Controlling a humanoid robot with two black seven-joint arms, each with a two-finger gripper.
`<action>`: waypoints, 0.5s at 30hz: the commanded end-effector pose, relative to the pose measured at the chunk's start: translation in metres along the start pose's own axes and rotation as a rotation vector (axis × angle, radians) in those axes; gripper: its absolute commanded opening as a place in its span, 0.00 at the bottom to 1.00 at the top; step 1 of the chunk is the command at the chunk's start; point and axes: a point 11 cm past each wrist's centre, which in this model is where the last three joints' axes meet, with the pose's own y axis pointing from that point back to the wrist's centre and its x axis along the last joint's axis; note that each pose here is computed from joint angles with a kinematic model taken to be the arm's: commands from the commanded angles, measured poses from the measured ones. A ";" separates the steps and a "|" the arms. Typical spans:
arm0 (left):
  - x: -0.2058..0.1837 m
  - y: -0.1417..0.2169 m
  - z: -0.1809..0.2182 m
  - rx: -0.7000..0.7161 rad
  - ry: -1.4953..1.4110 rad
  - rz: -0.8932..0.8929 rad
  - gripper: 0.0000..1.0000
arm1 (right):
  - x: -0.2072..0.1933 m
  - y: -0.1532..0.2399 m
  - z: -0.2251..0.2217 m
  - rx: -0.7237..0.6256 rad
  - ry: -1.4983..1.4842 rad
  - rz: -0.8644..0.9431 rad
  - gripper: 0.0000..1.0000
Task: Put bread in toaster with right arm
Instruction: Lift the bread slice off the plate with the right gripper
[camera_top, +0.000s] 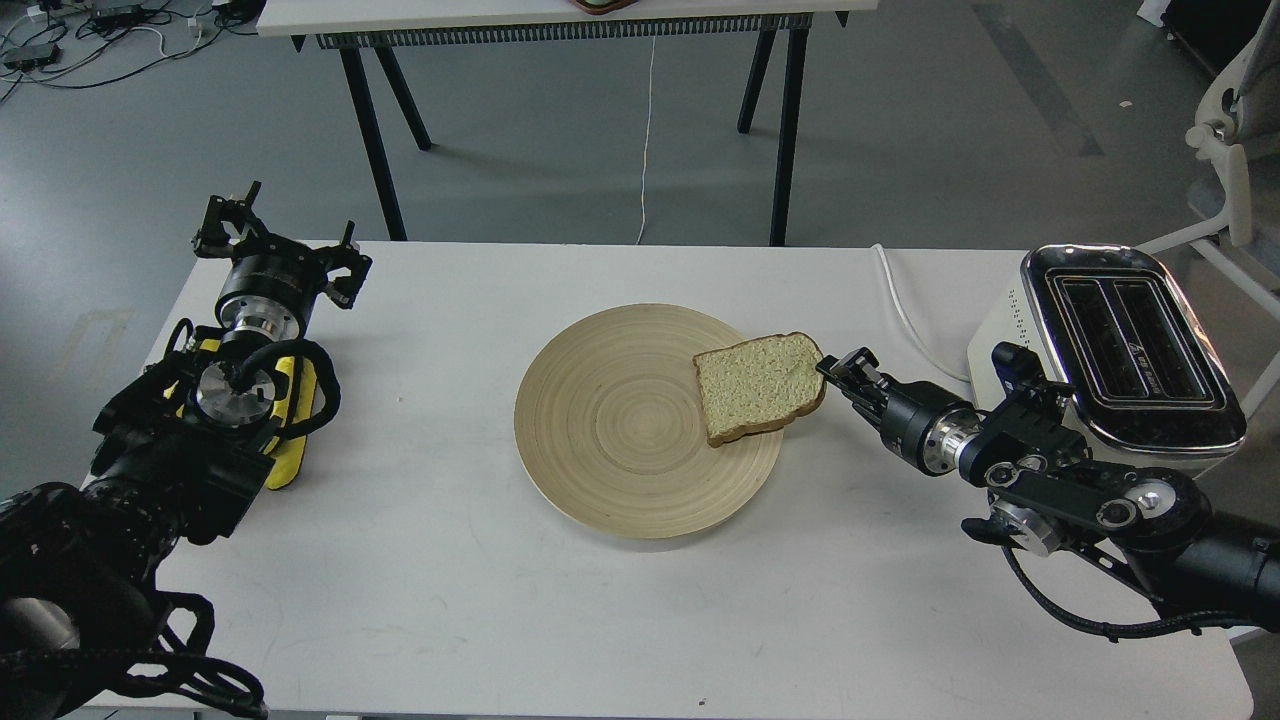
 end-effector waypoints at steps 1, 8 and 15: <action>0.000 0.000 0.000 0.000 0.000 0.000 1.00 | 0.009 0.000 -0.013 0.034 -0.024 0.030 0.00; 0.000 0.000 0.000 0.000 0.000 0.000 1.00 | 0.040 0.011 -0.065 0.157 -0.039 0.067 0.00; 0.000 0.000 0.000 0.000 0.000 0.000 1.00 | 0.105 0.052 -0.123 0.260 0.058 0.153 0.00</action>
